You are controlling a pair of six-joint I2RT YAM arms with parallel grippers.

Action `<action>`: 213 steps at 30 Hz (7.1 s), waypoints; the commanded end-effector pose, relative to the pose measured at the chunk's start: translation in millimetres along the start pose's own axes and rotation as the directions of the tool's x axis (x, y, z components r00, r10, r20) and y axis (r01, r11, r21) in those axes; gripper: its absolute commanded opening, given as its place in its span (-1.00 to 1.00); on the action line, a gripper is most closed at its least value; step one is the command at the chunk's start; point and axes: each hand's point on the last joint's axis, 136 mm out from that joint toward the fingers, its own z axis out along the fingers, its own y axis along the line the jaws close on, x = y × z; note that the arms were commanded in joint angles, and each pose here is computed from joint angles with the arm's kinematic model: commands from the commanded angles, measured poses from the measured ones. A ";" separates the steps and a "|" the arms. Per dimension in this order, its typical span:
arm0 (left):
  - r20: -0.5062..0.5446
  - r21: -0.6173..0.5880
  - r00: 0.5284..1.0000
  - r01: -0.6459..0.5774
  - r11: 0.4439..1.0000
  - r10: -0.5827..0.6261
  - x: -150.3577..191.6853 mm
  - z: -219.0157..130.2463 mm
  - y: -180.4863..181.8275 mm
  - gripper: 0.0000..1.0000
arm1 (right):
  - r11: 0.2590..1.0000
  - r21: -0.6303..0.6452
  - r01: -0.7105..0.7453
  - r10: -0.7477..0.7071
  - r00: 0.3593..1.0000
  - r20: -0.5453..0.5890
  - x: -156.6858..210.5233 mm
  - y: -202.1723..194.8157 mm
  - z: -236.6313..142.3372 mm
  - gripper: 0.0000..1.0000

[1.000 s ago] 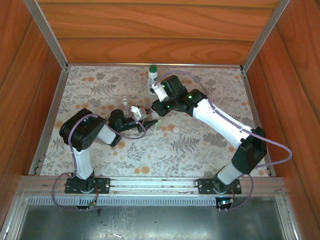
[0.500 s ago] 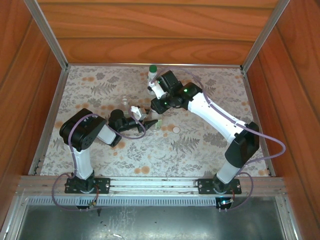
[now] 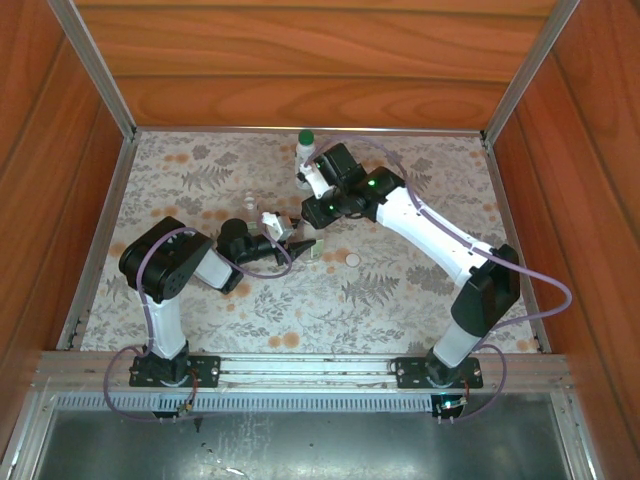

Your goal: Screw on the bottle caps

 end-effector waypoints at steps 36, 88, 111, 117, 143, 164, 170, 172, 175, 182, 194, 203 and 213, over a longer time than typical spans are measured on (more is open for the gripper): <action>-0.048 0.101 0.998 0.038 0.994 -0.034 14.7 -1.9 -24.0 0.17 | 0.933 -0.302 -0.193 0.187 0.981 -0.050 19.0 -3.1 -4.6 -0.54; -0.171 0.156 0.984 -0.028 0.987 0.055 15.5 -36.6 -79.0 0.18 | 0.749 -0.343 0.567 -0.540 0.822 0.179 56.8 62.5 -39.3 0.27; -0.191 -0.132 0.979 -0.092 0.987 0.066 -1.3 -2.6 -21.3 0.19 | 0.996 0.062 -0.060 0.062 0.997 -0.044 58.3 14.6 -13.4 -0.53; -0.203 -0.126 0.976 -0.107 0.986 0.080 2.3 -2.7 -24.1 0.19 | 0.937 0.207 -0.282 0.306 0.948 -0.092 79.2 5.0 -8.9 -0.49; -0.132 0.248 0.978 -0.125 0.961 0.162 -4.2 -33.8 -98.4 0.19 | 0.437 -0.362 0.823 -0.824 0.528 0.206 80.8 83.6 -93.3 0.61; -0.141 0.263 0.979 -0.110 0.959 0.151 -2.5 -35.5 -99.4 0.19 | 0.455 -0.418 0.786 -0.867 0.499 -0.005 88.3 56.5 -43.1 -0.04; -0.143 0.256 0.979 -0.106 0.961 0.146 -3.2 -34.4 -97.9 0.25 | 0.459 -0.425 0.780 -0.863 0.505 -0.004 88.9 57.6 -42.9 -0.15; -0.156 0.231 0.980 -0.087 0.969 0.126 -2.4 -33.1 -93.6 0.38 | 0.465 -0.422 0.779 -0.860 0.510 -0.006 88.9 57.4 -43.1 -0.16; -0.164 0.222 0.982 -0.052 0.974 0.090 -3.3 -29.8 -91.3 0.45 | 0.475 -0.415 0.777 -0.855 0.519 -0.006 89.1 57.4 -43.8 -0.18; -0.169 0.207 0.983 -0.030 0.978 0.066 -3.5 -22.8 -85.0 0.45 | 0.494 -0.404 0.770 -0.840 0.543 0.009 95.5 57.1 -46.6 -0.19; -0.171 0.227 0.983 -0.026 0.974 0.066 -2.7 -10.7 -86.0 0.51 | 0.530 -0.376 0.760 -0.827 0.561 -0.034 98.5 49.0 -40.3 -0.25; -0.175 0.234 0.982 -0.022 0.972 0.065 -0.9 -9.7 -87.5 0.27 | 0.549 -0.373 0.748 -0.815 0.579 -0.037 98.1 49.4 -38.2 -0.27; -0.184 0.038 0.977 -0.099 0.994 0.104 -12.7 -7.5 -52.8 0.16 | 0.779 -0.216 0.588 -0.610 0.791 -0.048 66.8 43.1 -35.9 -0.39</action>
